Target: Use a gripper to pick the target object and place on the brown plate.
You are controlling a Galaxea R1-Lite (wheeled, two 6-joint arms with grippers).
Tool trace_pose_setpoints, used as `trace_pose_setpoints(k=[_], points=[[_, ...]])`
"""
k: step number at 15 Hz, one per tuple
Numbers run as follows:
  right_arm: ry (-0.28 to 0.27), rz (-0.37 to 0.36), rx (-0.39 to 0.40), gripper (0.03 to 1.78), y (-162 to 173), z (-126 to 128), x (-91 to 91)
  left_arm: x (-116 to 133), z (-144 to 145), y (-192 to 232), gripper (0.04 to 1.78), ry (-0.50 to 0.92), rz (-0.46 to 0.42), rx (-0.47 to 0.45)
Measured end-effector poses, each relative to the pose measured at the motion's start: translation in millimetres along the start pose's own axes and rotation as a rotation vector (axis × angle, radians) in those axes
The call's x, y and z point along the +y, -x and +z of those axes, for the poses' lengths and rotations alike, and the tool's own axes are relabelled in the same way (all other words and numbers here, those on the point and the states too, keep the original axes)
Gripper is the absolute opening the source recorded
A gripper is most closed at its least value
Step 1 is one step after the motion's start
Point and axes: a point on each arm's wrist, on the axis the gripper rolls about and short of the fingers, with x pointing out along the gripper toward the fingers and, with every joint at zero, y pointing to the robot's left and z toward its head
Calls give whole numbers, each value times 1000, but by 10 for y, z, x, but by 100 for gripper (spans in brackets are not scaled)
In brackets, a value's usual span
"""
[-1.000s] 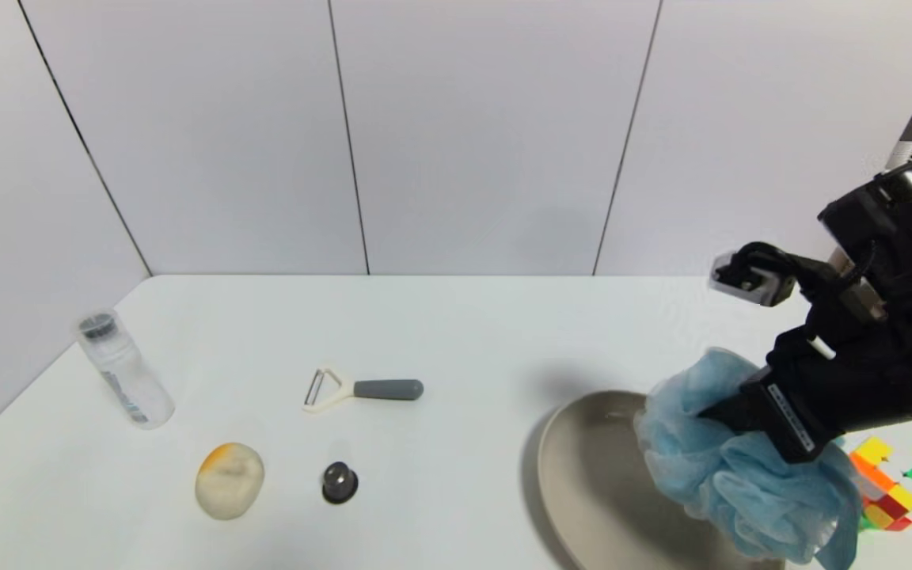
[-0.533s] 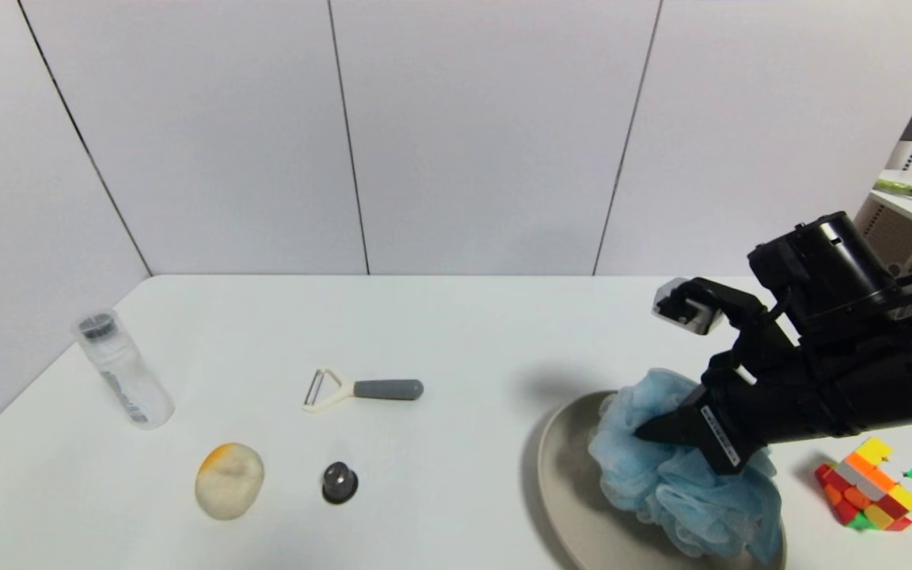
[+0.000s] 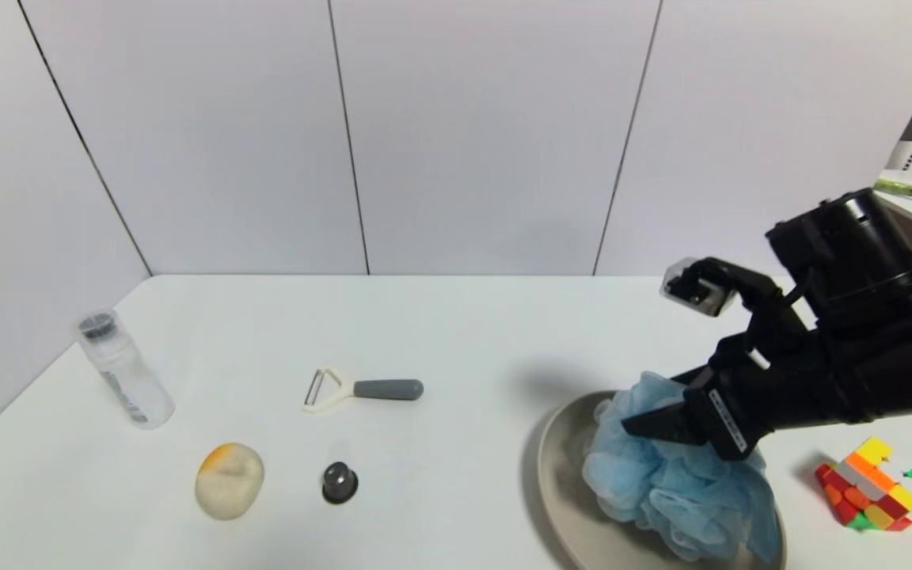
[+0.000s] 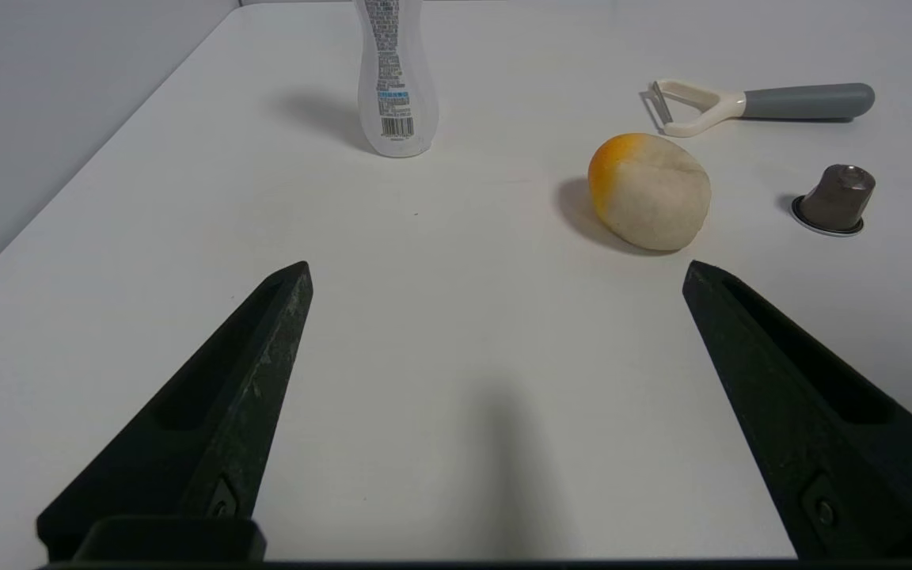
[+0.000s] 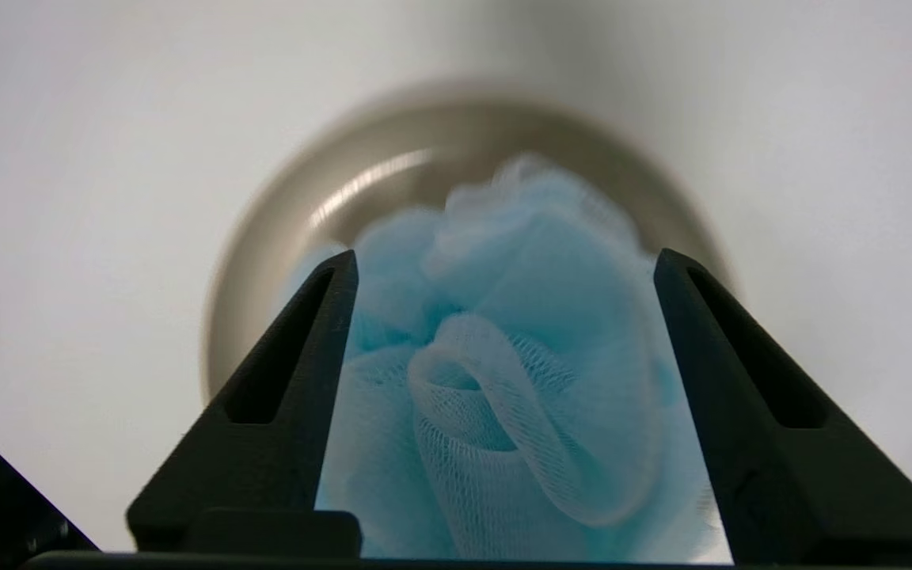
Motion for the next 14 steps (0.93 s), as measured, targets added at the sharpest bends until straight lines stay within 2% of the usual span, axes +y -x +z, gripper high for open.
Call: trace_pose_setpoints(k=[3, 7, 10, 14], points=[[-25, -27, -139, 144, 367, 146, 24, 0, 0, 0, 169, 0, -1, 0], [-35, -59, -331, 155, 1000, 101, 31, 0, 0, 0, 169, 0, 0, 0], [-76, -138, -419, 160, 1411, -163, -1, 0, 0, 0, 169, 0, 1, 0], [-176, -341, -411, 165, 1569, -757, 95, 0, 0, 0, 169, 0, 0, 0]])
